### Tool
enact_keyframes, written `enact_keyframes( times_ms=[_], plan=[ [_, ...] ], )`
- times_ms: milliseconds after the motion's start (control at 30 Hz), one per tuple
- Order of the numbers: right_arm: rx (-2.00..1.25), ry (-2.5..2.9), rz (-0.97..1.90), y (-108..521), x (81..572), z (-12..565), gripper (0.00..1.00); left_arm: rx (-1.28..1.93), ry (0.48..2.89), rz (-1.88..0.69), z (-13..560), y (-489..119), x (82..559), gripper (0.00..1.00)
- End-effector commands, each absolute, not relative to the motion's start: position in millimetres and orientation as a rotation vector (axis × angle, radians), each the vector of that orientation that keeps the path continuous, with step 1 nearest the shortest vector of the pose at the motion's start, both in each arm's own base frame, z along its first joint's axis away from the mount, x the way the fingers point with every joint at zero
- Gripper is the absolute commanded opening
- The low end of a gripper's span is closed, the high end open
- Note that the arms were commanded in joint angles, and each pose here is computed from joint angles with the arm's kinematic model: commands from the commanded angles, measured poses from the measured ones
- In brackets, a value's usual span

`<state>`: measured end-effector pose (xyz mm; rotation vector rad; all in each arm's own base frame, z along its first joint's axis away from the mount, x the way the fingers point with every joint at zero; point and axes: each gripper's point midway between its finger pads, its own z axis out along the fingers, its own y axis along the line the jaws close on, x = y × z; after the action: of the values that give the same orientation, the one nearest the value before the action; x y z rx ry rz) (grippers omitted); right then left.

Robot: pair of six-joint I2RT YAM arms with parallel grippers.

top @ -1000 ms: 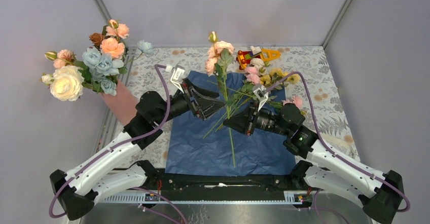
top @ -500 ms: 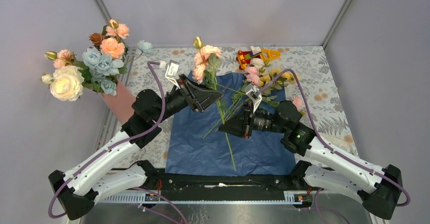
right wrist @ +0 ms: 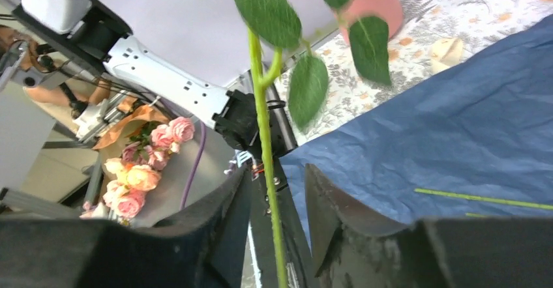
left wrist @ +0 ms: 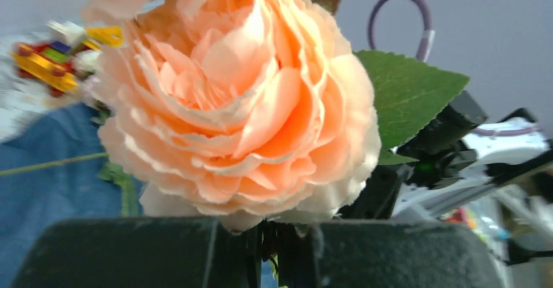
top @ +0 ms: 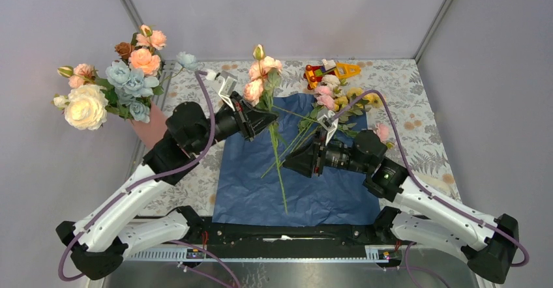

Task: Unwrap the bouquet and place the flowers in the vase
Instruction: Insert the fake flower into the vase.

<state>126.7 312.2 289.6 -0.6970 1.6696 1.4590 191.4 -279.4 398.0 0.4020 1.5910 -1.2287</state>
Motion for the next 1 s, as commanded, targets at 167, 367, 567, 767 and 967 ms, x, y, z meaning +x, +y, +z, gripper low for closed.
enact_keyframes(
  times_ms=[167,367,567,767,967],
  plan=[
    [-0.32,1.713,1.052,261.0,187.5,278.2,0.87,0.553,1.631,-0.402,411.9,-176.0,239.7,0.0],
    [-0.139,1.748,0.753,207.3,215.8,255.3,1.0,0.38,1.57,-0.057,438.4,-102.3,260.9,0.0],
    [0.05,1.775,0.697,159.6,241.3,240.7,1.0,0.244,1.406,0.155,482.1,-48.2,257.4,0.0],
    [0.116,1.762,0.761,153.4,250.5,234.3,1.0,0.202,1.215,0.242,527.7,-25.1,235.7,0.0],
    [0.123,1.793,0.819,162.8,250.7,224.0,1.0,0.274,1.099,0.361,559.6,-26.6,239.6,0.0]
  ],
)
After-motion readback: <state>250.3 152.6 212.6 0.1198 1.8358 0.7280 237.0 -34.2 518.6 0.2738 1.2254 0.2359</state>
